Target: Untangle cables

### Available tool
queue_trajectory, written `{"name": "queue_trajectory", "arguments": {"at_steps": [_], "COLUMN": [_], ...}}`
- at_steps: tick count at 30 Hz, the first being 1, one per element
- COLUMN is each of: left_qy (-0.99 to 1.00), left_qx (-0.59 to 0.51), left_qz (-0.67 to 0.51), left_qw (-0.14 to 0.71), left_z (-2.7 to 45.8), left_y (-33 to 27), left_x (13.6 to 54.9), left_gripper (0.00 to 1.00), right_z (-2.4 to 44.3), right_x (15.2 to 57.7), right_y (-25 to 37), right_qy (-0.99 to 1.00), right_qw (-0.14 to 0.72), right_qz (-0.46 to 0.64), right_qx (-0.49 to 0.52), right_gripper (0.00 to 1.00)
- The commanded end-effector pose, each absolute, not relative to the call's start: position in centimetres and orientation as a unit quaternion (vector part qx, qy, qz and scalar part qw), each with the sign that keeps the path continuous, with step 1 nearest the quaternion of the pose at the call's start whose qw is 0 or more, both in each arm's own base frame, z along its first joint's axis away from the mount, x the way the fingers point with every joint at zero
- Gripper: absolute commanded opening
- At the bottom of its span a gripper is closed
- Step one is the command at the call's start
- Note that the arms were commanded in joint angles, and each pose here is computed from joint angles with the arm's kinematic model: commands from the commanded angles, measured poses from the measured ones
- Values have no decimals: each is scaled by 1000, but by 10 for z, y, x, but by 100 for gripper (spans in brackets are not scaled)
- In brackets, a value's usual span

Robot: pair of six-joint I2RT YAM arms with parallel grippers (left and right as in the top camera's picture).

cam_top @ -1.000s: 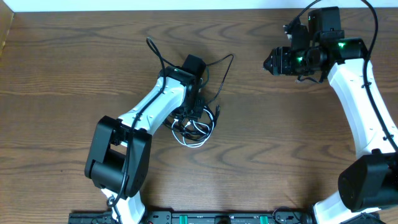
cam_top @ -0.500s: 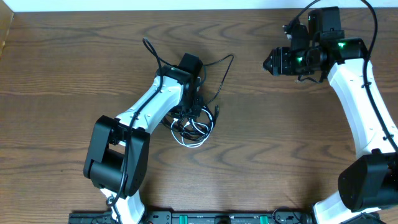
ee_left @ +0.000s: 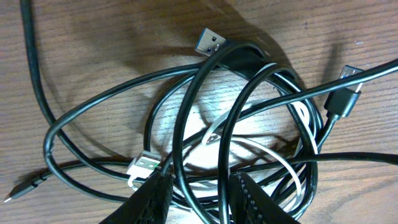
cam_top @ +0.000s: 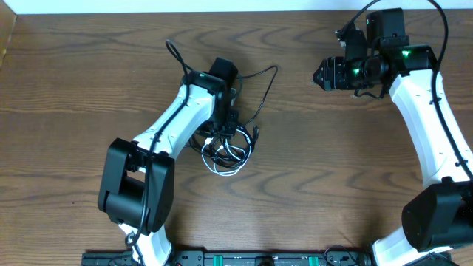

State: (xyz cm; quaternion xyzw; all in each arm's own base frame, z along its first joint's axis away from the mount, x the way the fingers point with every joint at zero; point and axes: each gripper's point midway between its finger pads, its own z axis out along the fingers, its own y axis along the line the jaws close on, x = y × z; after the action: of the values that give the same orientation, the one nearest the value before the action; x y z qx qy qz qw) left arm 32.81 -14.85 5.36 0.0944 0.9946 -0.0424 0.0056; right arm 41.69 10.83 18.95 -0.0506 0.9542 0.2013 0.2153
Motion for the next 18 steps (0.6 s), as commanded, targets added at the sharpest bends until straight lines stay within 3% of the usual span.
{"name": "queue_trajectory", "arguments": {"at_steps": [1,18], "left_qy": [994,996], "left_qx": [97,89], "left_qz": [-52,19], "left_qw": [14,22], "left_z": [63,43], "left_y": [-150,-124], "left_x": [331,332], "left_gripper": [34,35], "right_z": [191,189], "right_x": [417,413], "right_y": [110,109], "right_qy": [953,955], "right_qw": [219,212], "right_qz": [199,198], "right_qx": [-65,-67], "right_gripper": [64,65]}}
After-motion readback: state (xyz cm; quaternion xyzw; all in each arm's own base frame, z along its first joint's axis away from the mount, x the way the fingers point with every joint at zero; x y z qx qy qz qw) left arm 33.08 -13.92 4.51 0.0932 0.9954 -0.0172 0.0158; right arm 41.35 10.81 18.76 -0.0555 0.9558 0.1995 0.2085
